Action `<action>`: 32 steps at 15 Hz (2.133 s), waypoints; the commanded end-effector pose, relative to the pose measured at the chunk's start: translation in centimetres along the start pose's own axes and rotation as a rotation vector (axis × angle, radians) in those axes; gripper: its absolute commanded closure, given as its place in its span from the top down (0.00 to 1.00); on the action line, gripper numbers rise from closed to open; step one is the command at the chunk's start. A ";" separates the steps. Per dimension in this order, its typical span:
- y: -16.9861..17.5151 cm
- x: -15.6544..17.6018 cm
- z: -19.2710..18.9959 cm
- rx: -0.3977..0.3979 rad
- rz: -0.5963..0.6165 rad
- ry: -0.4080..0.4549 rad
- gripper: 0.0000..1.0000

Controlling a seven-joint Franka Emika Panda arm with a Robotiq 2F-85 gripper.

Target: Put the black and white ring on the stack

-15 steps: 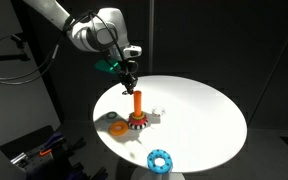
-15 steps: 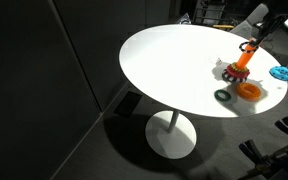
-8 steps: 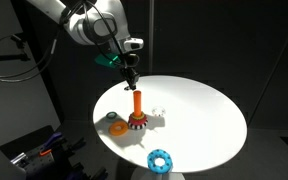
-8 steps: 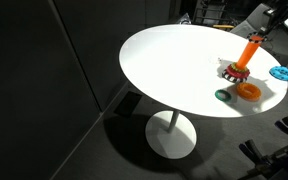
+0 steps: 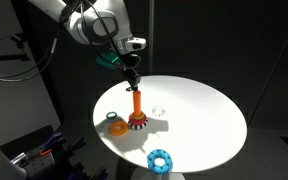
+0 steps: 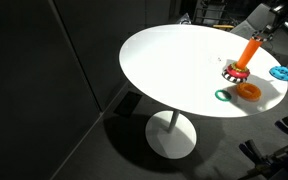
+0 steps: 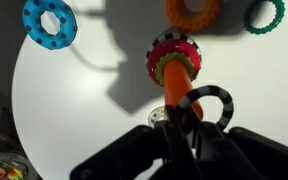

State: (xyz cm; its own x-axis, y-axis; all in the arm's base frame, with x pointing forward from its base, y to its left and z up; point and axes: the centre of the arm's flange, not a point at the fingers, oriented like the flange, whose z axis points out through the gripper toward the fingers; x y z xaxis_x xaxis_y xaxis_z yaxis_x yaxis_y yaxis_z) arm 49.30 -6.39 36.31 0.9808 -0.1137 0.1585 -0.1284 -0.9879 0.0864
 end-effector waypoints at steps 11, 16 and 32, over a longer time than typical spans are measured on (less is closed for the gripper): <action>2.4 -0.2 0.1 0.022 0.070 0.011 0.06; 2.3 0.1 0.5 0.042 0.089 0.015 0.06; 2.8 0.7 2.1 0.061 0.119 0.030 0.06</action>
State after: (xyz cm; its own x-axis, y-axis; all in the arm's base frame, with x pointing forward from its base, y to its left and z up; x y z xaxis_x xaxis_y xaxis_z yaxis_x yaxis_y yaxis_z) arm 49.54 -8.77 34.97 0.9580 -0.2188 0.1855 -0.2267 -0.9737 0.0221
